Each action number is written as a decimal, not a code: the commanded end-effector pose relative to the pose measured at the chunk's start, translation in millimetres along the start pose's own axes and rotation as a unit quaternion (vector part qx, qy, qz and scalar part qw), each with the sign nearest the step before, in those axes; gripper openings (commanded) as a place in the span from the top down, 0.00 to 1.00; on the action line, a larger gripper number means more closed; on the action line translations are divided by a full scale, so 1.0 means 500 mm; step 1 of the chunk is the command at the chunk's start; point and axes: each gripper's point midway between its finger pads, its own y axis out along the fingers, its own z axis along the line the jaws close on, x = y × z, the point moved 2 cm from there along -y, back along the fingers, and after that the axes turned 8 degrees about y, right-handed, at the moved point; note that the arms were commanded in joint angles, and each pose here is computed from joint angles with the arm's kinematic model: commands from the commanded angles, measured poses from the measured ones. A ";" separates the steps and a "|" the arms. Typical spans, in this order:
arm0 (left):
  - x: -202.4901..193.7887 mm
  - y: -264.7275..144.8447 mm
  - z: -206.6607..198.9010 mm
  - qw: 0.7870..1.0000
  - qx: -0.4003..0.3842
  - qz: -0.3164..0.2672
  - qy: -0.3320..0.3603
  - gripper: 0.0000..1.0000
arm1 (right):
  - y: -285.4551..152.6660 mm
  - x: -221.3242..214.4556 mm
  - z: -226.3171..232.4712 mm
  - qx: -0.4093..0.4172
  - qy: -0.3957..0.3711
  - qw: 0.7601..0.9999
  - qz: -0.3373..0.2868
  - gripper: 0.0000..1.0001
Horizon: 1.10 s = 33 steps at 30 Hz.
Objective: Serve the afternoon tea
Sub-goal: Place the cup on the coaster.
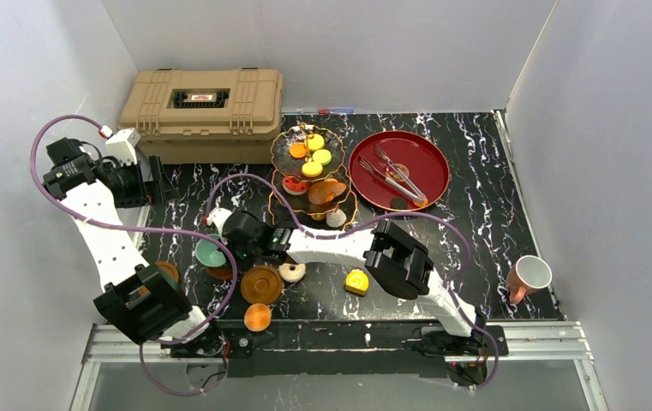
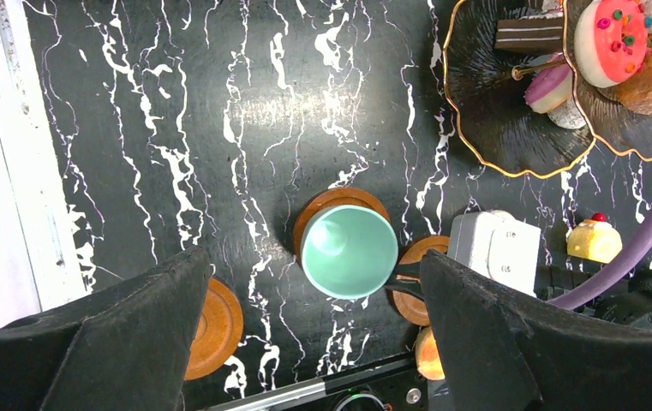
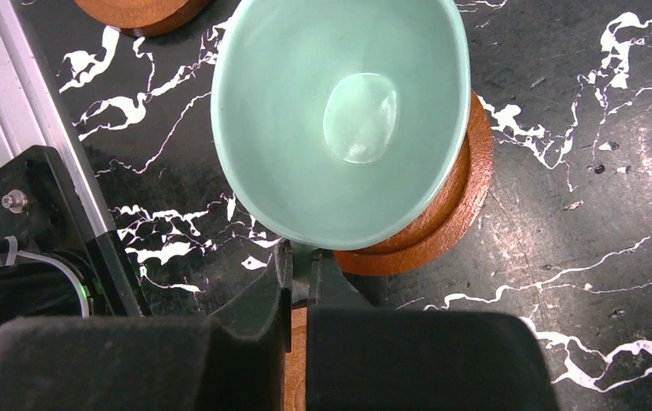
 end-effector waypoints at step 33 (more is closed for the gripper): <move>-0.013 -0.018 -0.038 1.000 -0.016 -0.015 0.016 0.02 | -0.071 0.091 0.057 -0.027 -0.008 0.998 -0.048 0.80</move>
